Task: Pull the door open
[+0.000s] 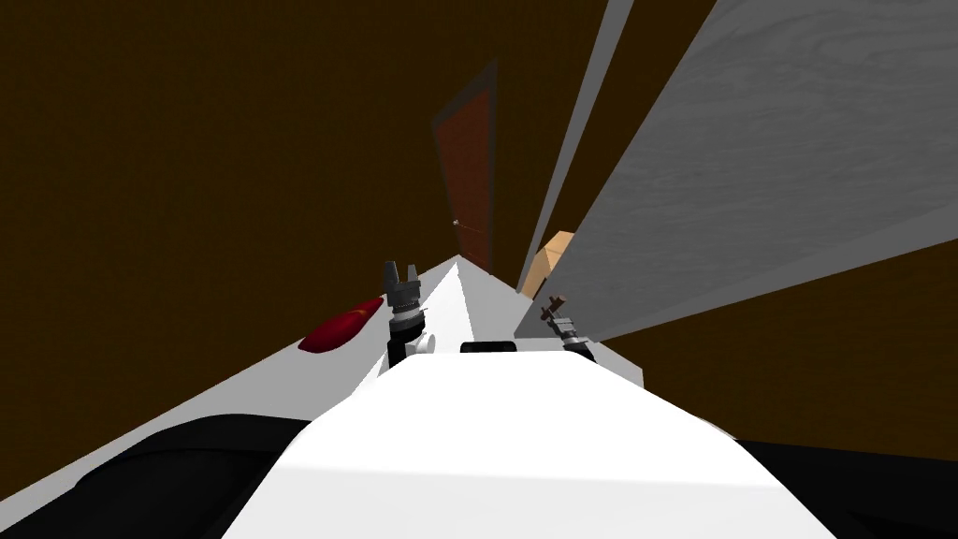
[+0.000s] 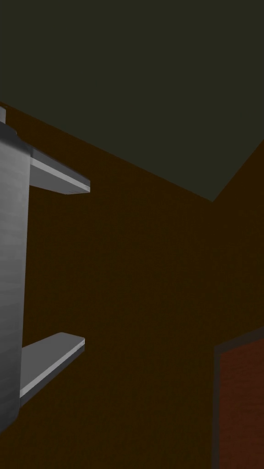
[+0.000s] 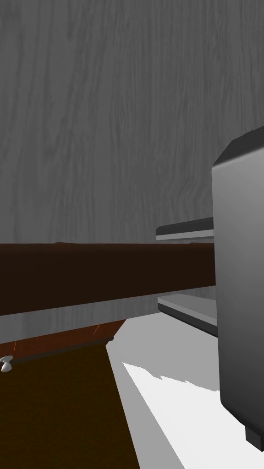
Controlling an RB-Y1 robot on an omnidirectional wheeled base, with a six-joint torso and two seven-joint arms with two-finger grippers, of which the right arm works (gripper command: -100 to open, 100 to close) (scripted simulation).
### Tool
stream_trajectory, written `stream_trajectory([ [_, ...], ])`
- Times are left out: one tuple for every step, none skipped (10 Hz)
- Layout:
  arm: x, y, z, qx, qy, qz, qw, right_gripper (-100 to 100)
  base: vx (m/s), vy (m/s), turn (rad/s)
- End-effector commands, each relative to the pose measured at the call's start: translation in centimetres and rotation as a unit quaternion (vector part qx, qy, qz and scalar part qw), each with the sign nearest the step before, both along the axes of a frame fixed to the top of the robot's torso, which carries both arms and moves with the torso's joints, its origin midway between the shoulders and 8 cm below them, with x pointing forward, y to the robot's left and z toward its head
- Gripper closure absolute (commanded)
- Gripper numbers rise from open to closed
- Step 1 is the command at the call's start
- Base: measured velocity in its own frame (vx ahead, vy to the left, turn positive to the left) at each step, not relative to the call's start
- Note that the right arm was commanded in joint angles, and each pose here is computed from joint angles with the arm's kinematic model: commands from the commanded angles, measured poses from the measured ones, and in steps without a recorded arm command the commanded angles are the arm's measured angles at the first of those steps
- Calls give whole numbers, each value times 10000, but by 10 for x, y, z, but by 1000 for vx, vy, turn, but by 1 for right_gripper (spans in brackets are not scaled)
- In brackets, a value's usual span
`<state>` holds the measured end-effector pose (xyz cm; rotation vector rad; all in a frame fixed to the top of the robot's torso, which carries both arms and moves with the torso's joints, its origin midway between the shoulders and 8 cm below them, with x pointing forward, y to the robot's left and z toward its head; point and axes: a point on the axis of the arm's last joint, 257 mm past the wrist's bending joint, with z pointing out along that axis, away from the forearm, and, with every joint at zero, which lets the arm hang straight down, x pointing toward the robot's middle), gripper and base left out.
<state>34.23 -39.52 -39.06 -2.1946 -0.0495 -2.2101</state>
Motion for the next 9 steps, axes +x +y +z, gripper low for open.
stream_trajectory([
  [-7, 2, -2, 12, 31, 94, 10000, 100, -194, -54, 112],
  [-10, 2, -1, 12, 30, 148, 9999, 100, -204, -58, 142],
  [-13, 2, -1, 12, 31, 201, 9998, 100, -225, -89, 120],
  [-16, 2, -1, 13, 32, 249, 9997, 100, -204, -59, 110],
  [-18, 3, -1, 15, 34, 288, 9996, 100, -191, -61, 87],
  [-20, 3, -1, 16, 36, 330, 9994, 100, -193, -61, 97],
  [-17, 2, 0, 7, 28, 297, 9996, 100, -86, -24, 20],
  [-22, 2, -2, 12, 40, 347, 9994, 100, -149, -54, 143],
  [-23, 2, -2, 12, 40, 358, 9994, 100, -190, -67, 155],
])
